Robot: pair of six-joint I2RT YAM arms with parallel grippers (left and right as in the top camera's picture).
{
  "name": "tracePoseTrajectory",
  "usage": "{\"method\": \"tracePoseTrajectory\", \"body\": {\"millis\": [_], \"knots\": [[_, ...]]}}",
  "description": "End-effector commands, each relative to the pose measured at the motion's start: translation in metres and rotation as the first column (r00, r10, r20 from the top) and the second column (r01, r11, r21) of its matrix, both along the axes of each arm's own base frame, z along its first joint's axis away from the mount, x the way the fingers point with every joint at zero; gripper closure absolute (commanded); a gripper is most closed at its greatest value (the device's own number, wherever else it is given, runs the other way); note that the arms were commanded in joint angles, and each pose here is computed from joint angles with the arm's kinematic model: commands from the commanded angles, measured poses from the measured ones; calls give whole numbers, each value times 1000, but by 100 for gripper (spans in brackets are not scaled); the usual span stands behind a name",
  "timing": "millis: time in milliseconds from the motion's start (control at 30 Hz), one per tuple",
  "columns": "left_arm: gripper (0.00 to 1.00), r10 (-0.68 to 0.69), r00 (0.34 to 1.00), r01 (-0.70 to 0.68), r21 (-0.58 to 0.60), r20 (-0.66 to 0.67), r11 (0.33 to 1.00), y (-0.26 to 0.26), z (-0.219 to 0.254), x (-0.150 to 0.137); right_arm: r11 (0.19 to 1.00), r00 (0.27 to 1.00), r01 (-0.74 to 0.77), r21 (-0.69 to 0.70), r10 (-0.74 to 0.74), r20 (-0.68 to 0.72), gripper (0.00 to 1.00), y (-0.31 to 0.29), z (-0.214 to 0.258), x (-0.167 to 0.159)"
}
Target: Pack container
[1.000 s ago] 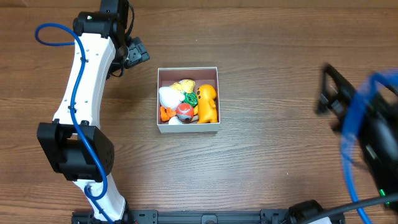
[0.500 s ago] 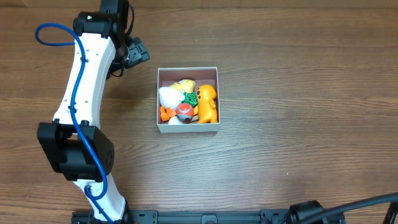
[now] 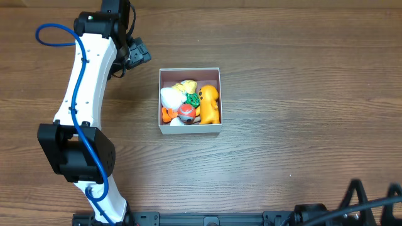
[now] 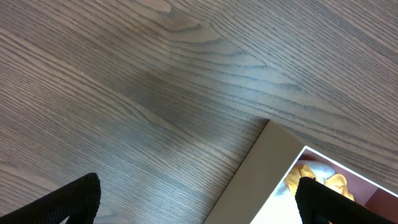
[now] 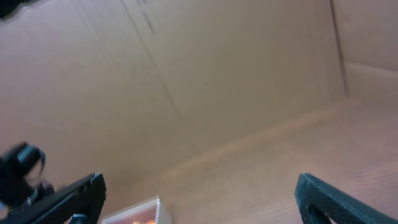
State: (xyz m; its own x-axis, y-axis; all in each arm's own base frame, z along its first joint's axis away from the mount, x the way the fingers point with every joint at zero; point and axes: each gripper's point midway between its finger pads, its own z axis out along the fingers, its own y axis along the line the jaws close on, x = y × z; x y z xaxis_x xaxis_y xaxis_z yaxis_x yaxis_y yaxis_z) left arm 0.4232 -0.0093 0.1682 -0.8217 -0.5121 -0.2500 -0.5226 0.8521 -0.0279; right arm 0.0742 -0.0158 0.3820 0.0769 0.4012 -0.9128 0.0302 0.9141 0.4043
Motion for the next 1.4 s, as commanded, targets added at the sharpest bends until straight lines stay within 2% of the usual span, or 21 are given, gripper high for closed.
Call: {"method": "tracePoseTrajectory", "body": {"millis": [0, 267, 433, 600, 1167, 1367], "knots": [[0, 18, 999, -18, -9, 36, 1000, 0, 13, 1, 1000, 1000, -9, 5, 9, 10, 0, 3, -19, 28], [0, 18, 999, -18, -9, 36, 1000, 0, 13, 1, 996, 996, -89, -6, 89, -8, 0, 21, -73, 102], [0, 18, 999, -18, -9, 36, 1000, 0, 13, 1, 989, 990, -140, -47, 141, 22, 0, 32, -102, 132], [0, 19, 999, -18, -10, 36, 1000, 0, 13, 1, 964, 974, -220, -150, 225, 21, 0, 49, -120, 143], [0, 18, 999, -18, -9, 36, 1000, 0, 13, 1, 958, 970, -237, -163, 224, -94, 0, 50, -184, 160], [0, 18, 999, -18, -9, 36, 1000, 0, 13, 1, 955, 971, -237, -180, 227, -74, 0, 51, -191, 165]]}}
